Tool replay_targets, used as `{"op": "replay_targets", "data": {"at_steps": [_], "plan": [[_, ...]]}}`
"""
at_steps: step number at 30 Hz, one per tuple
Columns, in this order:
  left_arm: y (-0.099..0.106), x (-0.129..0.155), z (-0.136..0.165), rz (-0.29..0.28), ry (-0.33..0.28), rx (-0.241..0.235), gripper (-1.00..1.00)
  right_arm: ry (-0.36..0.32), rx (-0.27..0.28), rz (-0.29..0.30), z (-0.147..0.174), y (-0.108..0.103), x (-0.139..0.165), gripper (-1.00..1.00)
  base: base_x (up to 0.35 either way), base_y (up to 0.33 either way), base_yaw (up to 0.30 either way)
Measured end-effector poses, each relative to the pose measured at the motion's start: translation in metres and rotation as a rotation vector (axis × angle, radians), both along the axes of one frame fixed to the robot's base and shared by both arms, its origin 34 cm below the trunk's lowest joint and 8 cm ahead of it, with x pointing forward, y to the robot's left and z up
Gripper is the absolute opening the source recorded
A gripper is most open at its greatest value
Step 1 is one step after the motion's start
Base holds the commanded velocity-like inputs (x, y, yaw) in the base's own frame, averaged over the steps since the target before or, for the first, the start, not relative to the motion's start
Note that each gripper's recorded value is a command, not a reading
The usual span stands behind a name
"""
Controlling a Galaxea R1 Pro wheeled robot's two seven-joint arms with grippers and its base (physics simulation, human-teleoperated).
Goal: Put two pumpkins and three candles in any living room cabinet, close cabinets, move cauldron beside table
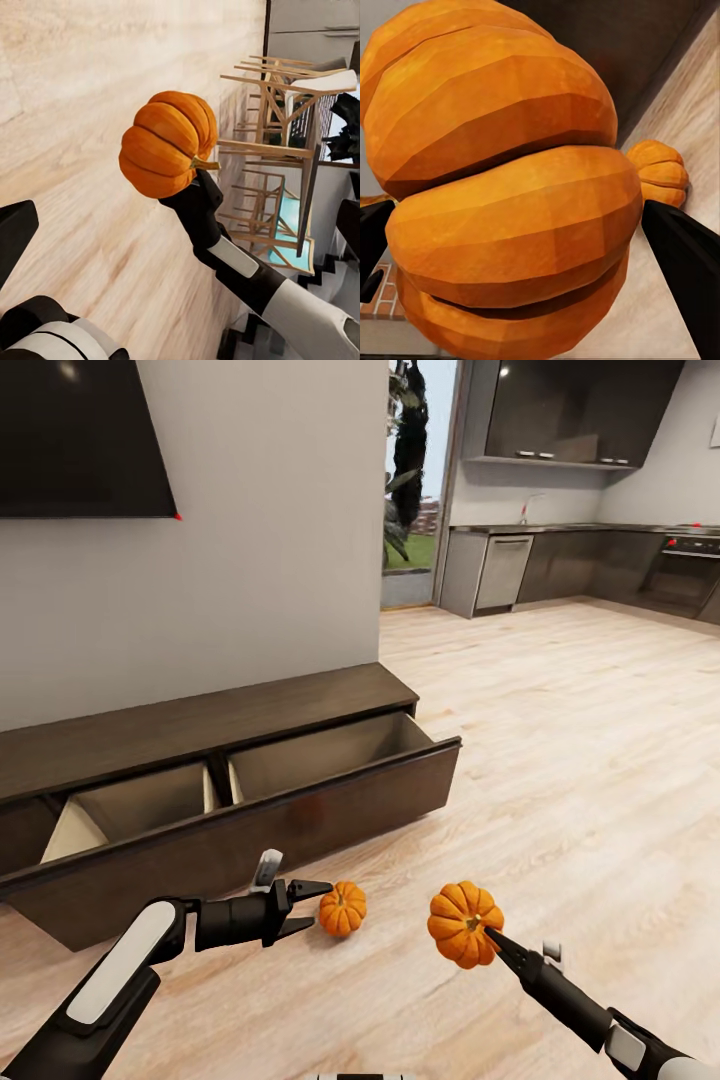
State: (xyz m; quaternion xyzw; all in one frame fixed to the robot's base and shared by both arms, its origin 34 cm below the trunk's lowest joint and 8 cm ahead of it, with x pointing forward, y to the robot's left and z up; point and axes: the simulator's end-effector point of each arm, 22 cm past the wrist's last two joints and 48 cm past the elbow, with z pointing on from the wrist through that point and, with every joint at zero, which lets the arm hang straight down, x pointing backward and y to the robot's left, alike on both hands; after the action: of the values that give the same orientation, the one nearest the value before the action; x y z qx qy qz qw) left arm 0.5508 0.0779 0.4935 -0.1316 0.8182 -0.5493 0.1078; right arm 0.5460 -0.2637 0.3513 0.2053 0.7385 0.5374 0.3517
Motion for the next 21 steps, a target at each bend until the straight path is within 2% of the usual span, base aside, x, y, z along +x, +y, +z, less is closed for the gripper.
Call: {"op": "replay_targets", "data": {"at_steps": [14, 15, 16, 17, 18, 19, 21], "plan": [[0.0, 0.0, -0.001, 0.001, 0.001, 0.004, 1.0, -0.005, 0.002, 0.0, 0.001, 0.0, 0.0, -1.0, 0.003, -0.002, 0.0], [0.002, 0.0, -0.007, 0.002, 0.004, 0.025, 1.0, -0.011, 0.007, 0.003, 0.003, 0.0, 0.001, -1.0, 0.0, 0.0, 0.0], [0.008, 0.0, -0.019, 0.003, 0.005, 0.072, 1.0, -0.028, 0.023, 0.014, 0.008, 0.003, 0.0, -1.0, 0.0, 0.0, 0.0], [0.01, 0.001, -0.023, 0.004, 0.003, 0.09, 1.0, -0.034, 0.031, 0.017, 0.01, 0.003, 0.0, -1.0, 0.0, 0.0, 0.0], [0.015, 0.003, -0.035, 0.014, -0.005, 0.143, 1.0, -0.043, 0.047, 0.027, 0.014, 0.005, -0.001, -1.0, 0.0, 0.0, 0.0], [0.017, 0.005, -0.039, 0.022, -0.006, 0.16, 1.0, -0.041, 0.055, 0.029, 0.015, 0.006, -0.002, -1.0, 0.0, 0.0, 0.0], [0.025, 0.012, -0.059, 0.063, -0.007, 0.224, 1.0, -0.009, 0.108, 0.031, 0.019, 0.007, -0.002, -1.0, 0.0, 0.0, 0.0]]}}
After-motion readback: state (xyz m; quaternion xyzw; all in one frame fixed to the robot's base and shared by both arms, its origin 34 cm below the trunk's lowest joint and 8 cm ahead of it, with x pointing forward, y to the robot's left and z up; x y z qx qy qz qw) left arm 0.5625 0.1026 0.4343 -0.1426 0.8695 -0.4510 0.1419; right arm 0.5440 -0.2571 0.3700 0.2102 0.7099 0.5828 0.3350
